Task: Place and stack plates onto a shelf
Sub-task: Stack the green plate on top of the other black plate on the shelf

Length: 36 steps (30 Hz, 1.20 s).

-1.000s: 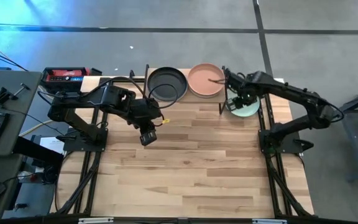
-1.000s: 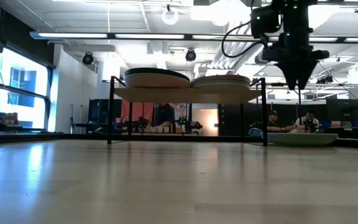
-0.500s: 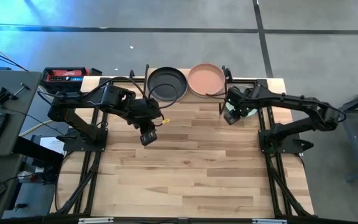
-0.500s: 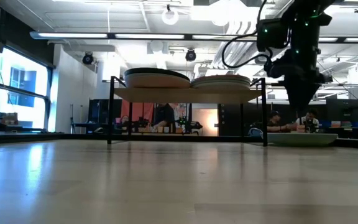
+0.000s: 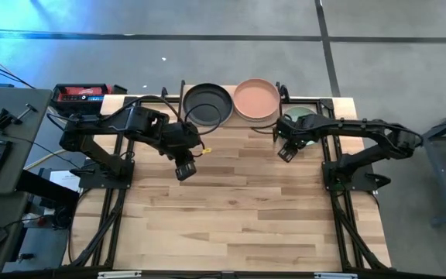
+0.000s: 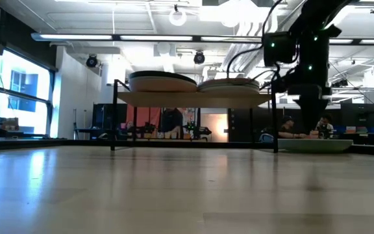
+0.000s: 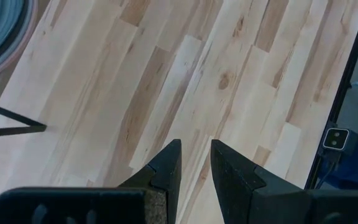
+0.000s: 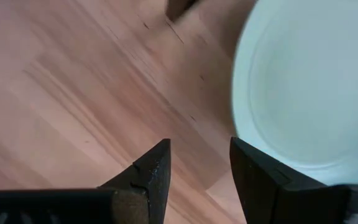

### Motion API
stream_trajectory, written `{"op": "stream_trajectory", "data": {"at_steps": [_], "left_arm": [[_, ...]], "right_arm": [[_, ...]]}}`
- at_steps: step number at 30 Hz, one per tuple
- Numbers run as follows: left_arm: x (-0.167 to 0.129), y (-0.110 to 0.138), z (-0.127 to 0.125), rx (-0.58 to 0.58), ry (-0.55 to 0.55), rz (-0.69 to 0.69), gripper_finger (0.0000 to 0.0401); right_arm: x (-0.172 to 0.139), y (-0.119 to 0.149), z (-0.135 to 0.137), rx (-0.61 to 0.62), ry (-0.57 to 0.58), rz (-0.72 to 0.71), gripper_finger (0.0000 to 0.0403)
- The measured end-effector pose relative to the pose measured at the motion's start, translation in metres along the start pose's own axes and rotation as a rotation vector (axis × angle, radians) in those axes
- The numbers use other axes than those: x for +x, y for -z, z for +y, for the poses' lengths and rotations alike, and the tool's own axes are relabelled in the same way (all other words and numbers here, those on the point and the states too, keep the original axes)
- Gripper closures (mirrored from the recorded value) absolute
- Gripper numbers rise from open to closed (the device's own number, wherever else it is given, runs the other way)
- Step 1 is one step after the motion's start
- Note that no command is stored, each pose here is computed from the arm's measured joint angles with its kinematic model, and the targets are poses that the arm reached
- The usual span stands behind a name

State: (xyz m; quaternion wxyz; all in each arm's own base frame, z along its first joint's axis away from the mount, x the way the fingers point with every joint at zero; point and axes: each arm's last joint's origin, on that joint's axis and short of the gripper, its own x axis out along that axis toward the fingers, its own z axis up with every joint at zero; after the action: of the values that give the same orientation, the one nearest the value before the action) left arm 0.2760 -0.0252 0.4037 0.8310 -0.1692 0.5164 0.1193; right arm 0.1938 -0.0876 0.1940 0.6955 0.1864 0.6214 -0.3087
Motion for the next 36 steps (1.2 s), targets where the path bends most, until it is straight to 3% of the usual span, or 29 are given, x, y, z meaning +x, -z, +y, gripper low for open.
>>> {"op": "stream_trajectory", "data": {"at_steps": [6,21,36], "left_arm": [[0.000,0.000,0.000,0.000,-0.001,-0.003,0.0325],[0.000,0.000,0.000,-0.001,0.000,-0.005,0.0325],[0.000,0.000,0.000,-0.001,-0.002,-0.007,0.0325]], "right_arm": [[0.015,-0.005,0.002,0.006,0.085,0.044,0.0263],[0.016,-0.004,-0.003,0.033,0.115,0.068,0.0263],[-0.003,0.017,0.001,-0.067,0.179,0.107,0.0263]]}}
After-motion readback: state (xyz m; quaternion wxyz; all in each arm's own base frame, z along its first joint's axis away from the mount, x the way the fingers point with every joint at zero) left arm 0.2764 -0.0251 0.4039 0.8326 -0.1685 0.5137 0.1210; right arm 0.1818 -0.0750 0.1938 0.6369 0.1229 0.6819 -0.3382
